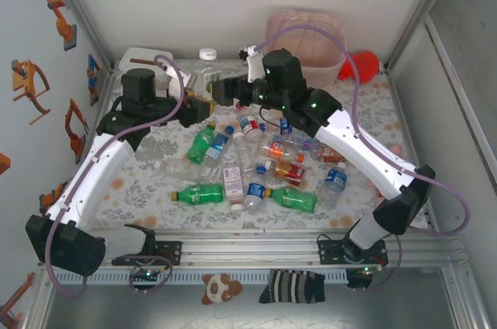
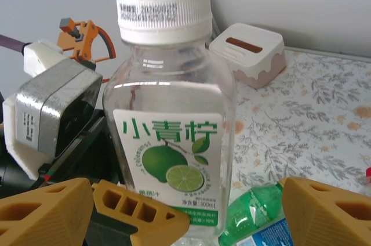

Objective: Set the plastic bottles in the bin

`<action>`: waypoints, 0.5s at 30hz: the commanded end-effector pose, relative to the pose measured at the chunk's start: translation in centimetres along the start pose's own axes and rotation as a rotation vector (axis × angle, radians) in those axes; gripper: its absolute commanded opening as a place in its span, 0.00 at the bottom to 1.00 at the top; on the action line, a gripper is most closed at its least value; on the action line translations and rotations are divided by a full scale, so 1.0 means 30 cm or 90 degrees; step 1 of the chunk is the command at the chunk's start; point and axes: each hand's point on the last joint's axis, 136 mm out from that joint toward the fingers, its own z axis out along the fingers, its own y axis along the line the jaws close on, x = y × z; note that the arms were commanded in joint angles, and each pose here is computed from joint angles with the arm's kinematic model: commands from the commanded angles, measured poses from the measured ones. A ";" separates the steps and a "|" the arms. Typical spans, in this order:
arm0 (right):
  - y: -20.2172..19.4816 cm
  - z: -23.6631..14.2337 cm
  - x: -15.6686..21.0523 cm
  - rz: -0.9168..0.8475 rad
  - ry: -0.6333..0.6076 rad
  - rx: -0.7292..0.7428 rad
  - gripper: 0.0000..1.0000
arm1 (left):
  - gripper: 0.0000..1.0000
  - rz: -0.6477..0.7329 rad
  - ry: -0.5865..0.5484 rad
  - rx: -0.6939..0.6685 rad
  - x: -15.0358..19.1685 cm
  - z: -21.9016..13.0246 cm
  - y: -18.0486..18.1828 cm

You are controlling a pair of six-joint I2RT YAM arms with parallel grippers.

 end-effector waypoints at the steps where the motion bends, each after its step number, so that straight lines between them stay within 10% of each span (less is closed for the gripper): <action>1: 0.026 -0.005 -0.060 -0.010 -0.050 -0.016 0.87 | 0.32 0.016 -0.028 0.018 -0.035 -0.028 -0.046; 15: 0.034 0.092 -0.038 -0.019 -0.043 -0.053 0.90 | 0.31 0.027 -0.042 0.008 -0.047 -0.025 -0.053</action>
